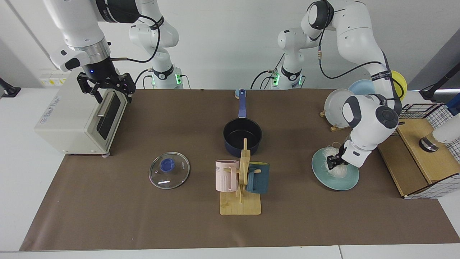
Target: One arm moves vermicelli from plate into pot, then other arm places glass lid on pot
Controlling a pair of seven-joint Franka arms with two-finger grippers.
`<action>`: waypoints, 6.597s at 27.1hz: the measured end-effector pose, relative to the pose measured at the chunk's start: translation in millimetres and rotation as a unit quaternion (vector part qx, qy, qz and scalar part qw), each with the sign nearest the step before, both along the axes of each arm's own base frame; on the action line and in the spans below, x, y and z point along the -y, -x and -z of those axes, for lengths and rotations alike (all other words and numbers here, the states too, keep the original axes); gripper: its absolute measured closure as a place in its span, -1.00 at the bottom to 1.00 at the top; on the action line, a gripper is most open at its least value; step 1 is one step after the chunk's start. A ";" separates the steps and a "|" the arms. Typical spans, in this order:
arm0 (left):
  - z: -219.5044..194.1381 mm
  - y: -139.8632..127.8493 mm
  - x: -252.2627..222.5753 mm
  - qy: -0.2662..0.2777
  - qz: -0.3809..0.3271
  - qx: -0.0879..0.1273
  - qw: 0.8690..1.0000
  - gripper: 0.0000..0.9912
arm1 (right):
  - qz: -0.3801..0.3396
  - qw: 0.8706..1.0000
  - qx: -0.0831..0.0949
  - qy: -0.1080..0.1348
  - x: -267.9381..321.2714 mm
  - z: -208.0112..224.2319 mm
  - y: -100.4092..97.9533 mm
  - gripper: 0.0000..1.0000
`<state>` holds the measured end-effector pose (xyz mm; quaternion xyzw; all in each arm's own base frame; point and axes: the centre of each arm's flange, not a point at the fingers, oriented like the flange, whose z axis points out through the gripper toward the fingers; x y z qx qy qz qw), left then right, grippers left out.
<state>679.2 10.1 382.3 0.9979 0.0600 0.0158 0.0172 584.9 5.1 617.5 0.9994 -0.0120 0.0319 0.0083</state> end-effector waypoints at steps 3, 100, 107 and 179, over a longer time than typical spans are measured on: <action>-40.0 7.0 2.7 -0.002 -0.014 0.015 1.000 0.16 | 0.012 1.000 -0.003 -0.004 -13.3 12.7 -17.7 -1.00; 30.0 164.4 351.2 0.044 -0.013 0.000 0.999 -0.04 | 0.013 1.000 -0.003 0.018 -116.2 189.8 -70.0 0.13; 9.3 143.7 340.9 0.052 -0.029 0.014 0.998 -0.96 | 0.010 1.000 -0.014 -0.002 -116.5 145.7 -50.0 0.13; -230.0 122.9 4.9 -0.016 0.048 -0.017 0.999 -1.00 | 0.181 0.983 -0.021 -0.018 -417.9 222.3 56.2 0.13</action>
